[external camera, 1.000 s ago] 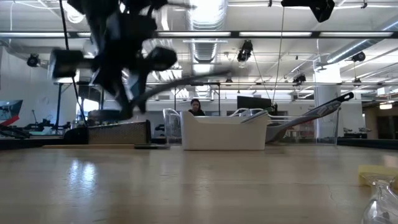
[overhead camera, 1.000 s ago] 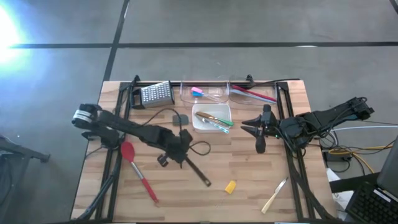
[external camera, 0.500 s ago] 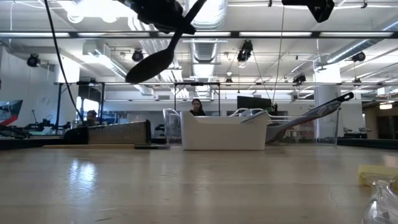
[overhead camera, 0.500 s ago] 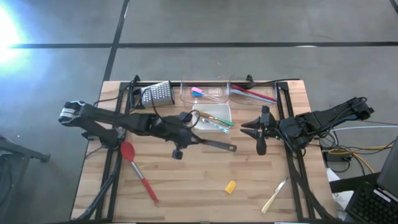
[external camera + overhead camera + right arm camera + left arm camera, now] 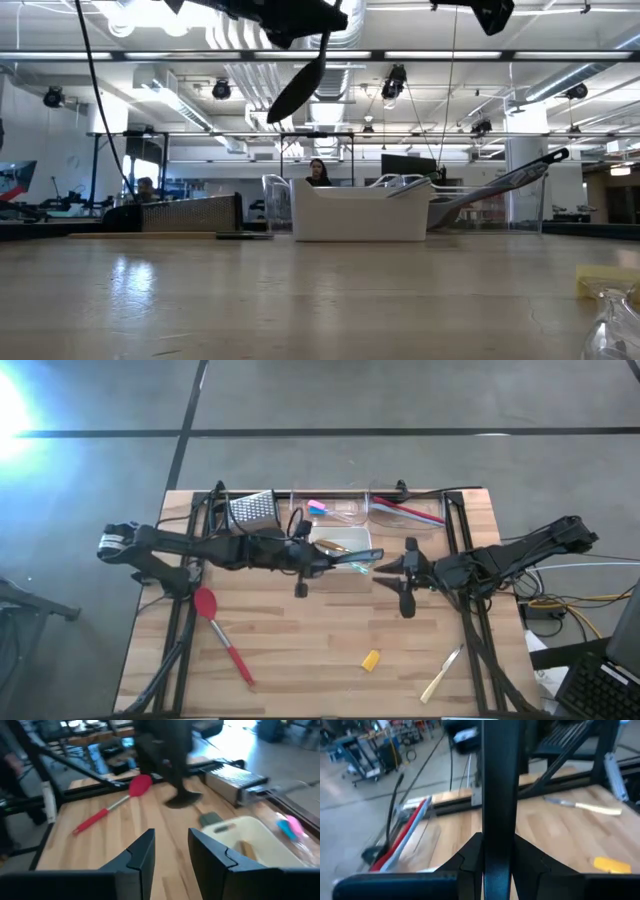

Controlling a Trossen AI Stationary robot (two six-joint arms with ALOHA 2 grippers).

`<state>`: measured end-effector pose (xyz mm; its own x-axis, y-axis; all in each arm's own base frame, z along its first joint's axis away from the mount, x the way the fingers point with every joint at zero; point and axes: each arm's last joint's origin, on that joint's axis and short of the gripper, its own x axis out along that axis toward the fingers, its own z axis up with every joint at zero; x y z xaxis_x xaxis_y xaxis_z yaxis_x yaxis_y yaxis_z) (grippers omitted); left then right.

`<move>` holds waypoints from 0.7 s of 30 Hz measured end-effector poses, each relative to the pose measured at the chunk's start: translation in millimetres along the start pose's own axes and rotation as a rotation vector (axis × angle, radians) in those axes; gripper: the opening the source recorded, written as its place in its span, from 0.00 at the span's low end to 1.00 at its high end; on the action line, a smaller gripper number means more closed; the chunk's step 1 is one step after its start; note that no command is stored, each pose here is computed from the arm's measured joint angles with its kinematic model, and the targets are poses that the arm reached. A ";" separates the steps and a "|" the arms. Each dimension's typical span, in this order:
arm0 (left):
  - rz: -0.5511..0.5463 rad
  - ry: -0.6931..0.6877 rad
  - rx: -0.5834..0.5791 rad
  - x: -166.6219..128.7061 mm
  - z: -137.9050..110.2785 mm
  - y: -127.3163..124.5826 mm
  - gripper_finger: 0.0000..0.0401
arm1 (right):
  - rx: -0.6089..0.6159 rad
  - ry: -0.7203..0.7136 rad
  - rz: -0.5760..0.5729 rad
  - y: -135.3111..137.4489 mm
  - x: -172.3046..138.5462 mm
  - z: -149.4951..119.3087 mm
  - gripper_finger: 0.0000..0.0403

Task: Pick & Place Kitchen Items
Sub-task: Put the black serving spoon into the right transparent bin

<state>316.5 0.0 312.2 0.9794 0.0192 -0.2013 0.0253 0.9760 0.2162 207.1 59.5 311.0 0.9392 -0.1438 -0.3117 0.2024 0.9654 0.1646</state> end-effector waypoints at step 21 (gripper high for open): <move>0.000 -0.068 -0.082 9.9 -1.3 7.4 0.18 | -0.212 -0.142 0.001 21.2 26.4 37.0 0.37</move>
<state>326.2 7.6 310.6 0.9907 0.0074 -0.1357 0.0113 0.9906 0.1365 246.4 68.1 341.0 0.9718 -0.1579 -0.1750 0.1532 0.9874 -0.0399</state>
